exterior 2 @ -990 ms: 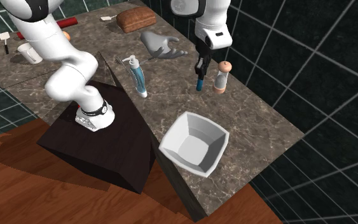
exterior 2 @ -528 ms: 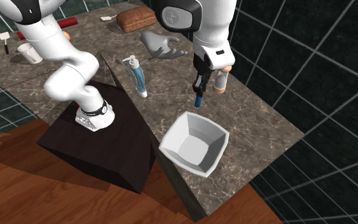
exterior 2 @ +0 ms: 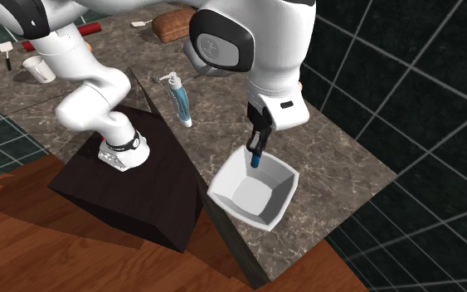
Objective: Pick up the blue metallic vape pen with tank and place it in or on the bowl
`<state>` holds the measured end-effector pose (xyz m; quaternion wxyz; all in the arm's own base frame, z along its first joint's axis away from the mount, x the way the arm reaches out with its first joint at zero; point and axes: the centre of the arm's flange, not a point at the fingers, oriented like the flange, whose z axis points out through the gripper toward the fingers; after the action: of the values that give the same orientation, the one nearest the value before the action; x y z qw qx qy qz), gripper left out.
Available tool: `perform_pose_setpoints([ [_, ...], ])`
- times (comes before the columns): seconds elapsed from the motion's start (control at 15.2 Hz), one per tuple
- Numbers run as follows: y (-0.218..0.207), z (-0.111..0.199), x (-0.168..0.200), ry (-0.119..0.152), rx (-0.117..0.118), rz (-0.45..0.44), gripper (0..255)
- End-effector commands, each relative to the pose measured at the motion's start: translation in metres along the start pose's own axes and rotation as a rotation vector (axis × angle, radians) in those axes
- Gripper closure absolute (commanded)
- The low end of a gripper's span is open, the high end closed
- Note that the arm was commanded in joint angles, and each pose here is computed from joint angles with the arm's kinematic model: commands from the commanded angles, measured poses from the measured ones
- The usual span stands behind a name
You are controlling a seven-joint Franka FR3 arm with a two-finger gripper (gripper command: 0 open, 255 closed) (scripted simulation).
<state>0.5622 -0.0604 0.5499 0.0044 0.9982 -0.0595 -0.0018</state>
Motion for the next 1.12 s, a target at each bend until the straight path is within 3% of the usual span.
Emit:
perform_pose_setpoints([
  [0.0, 0.006, 0.006, 0.003, 0.0, 0.0, -0.001, 255],
  [1.06, 0.006, 0.091, 0.003, 0.0, 0.0, -0.001, 255],
])
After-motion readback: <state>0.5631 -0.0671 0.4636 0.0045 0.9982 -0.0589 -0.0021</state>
